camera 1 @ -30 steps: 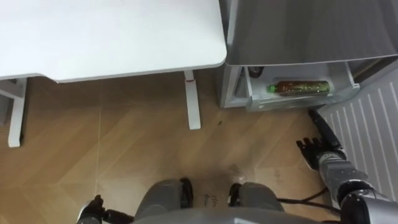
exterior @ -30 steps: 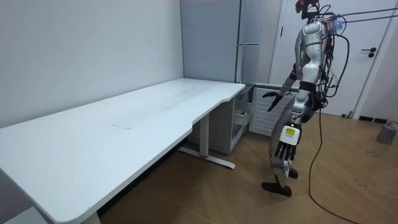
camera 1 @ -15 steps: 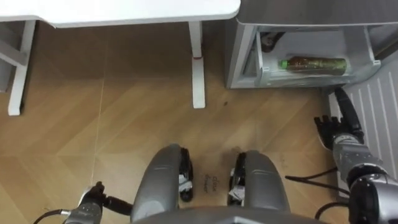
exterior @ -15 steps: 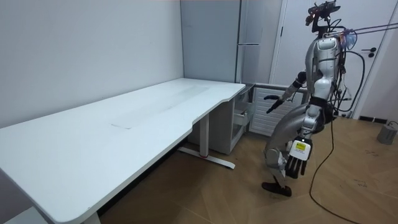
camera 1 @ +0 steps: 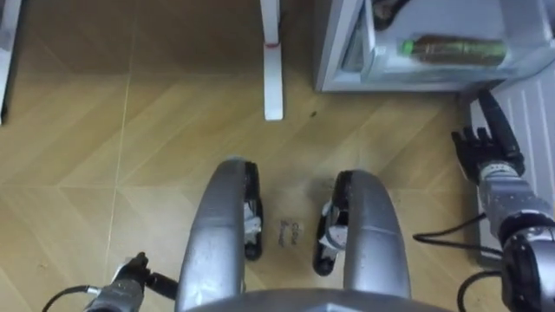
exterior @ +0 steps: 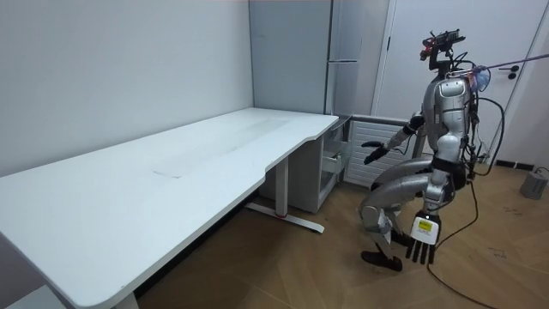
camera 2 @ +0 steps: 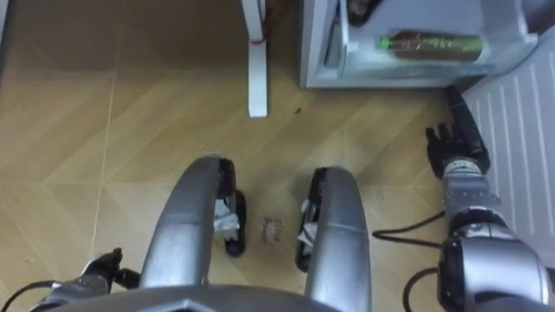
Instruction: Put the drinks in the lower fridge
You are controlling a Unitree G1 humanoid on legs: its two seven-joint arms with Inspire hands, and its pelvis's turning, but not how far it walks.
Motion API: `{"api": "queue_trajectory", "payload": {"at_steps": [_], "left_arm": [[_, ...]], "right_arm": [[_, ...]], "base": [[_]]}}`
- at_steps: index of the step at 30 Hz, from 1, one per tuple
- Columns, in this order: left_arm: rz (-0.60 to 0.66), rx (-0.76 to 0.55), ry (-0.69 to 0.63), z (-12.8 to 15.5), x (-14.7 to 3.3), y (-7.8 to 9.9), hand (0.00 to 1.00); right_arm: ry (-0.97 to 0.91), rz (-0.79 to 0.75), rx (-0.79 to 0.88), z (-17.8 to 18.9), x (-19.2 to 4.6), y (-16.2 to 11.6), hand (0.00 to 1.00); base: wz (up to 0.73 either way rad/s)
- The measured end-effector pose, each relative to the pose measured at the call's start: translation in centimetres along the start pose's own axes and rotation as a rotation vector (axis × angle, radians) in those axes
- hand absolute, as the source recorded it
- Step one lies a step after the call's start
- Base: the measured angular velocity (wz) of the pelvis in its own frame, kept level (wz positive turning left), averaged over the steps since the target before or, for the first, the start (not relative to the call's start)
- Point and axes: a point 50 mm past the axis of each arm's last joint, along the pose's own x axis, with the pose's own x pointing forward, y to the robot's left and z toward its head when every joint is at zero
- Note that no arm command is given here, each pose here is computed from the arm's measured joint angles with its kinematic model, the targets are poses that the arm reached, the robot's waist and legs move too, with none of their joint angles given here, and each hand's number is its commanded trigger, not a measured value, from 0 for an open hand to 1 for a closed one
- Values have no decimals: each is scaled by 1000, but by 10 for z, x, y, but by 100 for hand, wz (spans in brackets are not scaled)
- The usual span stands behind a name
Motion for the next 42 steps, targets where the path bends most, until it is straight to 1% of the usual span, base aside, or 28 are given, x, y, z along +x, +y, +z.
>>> {"api": "queue_trajectory", "payload": {"at_steps": [1,3,6,11,14,18,21,28,34,38,40,42], "left_arm": [[-1,-11,0,0,0,2,0],[3,-26,-11,3,0,10,0],[7,-60,-16,4,0,14,0],[3,-61,-12,3,0,15,0],[-3,-65,-9,0,0,14,0],[-6,-62,-33,4,-1,13,0],[-2,-65,-45,6,-1,15,0],[6,-74,-64,7,-1,20,0],[11,-69,-67,-11,-5,22,0],[25,-59,-68,-17,-7,28,0],[34,-54,-68,-24,-9,31,0],[42,-46,-47,-41,-13,32,0]], "right_arm": [[1,8,-2,0,1,3,0],[-2,50,4,1,4,21,0],[-6,107,-24,5,8,43,0],[-36,167,-62,21,9,58,0],[-42,171,-40,21,9,60,0],[-57,190,-2,22,9,70,0],[-66,196,-12,22,8,74,0],[-86,179,-15,21,8,75,0],[-122,151,-20,24,8,75,0],[-148,118,-24,32,8,75,0],[-150,109,-23,33,8,76,0],[-148,103,-18,33,7,82,0]], "base": [[13],[16],[11],[5],[3],[-2],[-1],[4],[7],[10],[7],[2]]}}
